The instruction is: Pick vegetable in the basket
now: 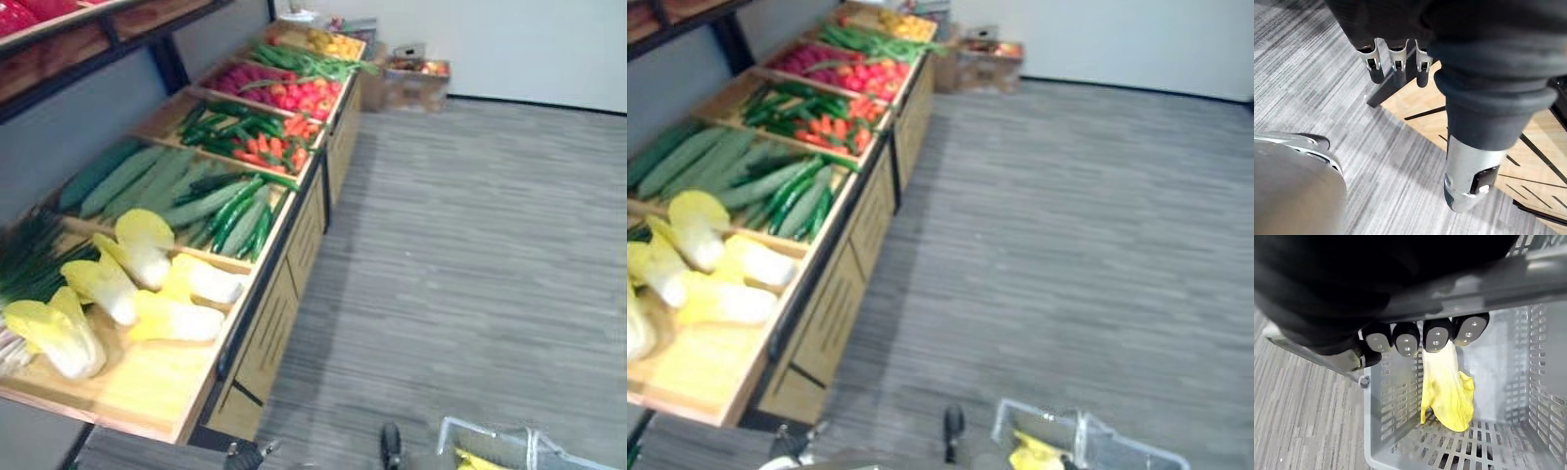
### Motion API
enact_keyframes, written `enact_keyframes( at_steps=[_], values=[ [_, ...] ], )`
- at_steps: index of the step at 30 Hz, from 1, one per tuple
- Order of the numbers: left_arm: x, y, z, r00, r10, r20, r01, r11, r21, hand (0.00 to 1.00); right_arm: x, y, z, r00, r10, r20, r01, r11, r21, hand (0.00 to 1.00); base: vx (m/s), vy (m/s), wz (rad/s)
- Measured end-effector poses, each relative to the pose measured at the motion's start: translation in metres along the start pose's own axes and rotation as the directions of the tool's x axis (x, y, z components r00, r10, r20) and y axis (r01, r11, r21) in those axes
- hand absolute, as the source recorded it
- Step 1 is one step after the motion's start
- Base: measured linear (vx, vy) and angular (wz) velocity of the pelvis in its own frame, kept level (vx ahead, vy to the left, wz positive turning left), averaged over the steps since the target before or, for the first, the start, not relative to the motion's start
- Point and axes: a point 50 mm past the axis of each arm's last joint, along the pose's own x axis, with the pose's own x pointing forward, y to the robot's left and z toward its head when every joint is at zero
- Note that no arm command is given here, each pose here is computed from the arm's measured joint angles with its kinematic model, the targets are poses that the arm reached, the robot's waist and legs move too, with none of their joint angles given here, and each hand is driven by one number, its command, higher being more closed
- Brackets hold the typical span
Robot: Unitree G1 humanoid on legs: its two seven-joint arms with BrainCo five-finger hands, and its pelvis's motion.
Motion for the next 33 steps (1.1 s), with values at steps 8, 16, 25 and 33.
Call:
enact_keyframes(
  at_steps=[8, 16, 25, 33],
  values=[
    [-0.001, -0.01, -0.001, 1.0, -0.028, -0.002, 0.028, 0.997, 0.068, 0.0, -0.004, 0.01, -0.003, 0.999, 0.038, 0.017, -0.037, 0.998, -0.054, 1.0, 0.15, 0.001, -0.17],
    [0.004, -0.025, 0.022, 0.99, -0.12, 0.07, 0.104, 0.974, 0.203, 0.0, -0.004, 0.03, 0.012, 0.995, 0.074, 0.062, -0.074, 0.997, 0.001, 1.0, 0.01, 0.049, -0.25],
    [0.005, -0.019, 0.02, 0.994, -0.089, 0.064, 0.076, 0.98, 0.183, 0.0, -0.01, 0.036, -0.003, 0.997, 0.073, 0.02, -0.073, 0.997, 0.039, 1.0, 0.06, -0.066, -0.11],
    [0.003, -0.035, 0.019, 0.993, -0.108, 0.043, 0.104, 0.99, 0.094, 0.0, -0.01, 0.025, -0.007, 1.0, 0.03, 0.001, -0.03, 0.997, 0.077, 1.0, 0.26, -0.252, 0.07]
  ],
)
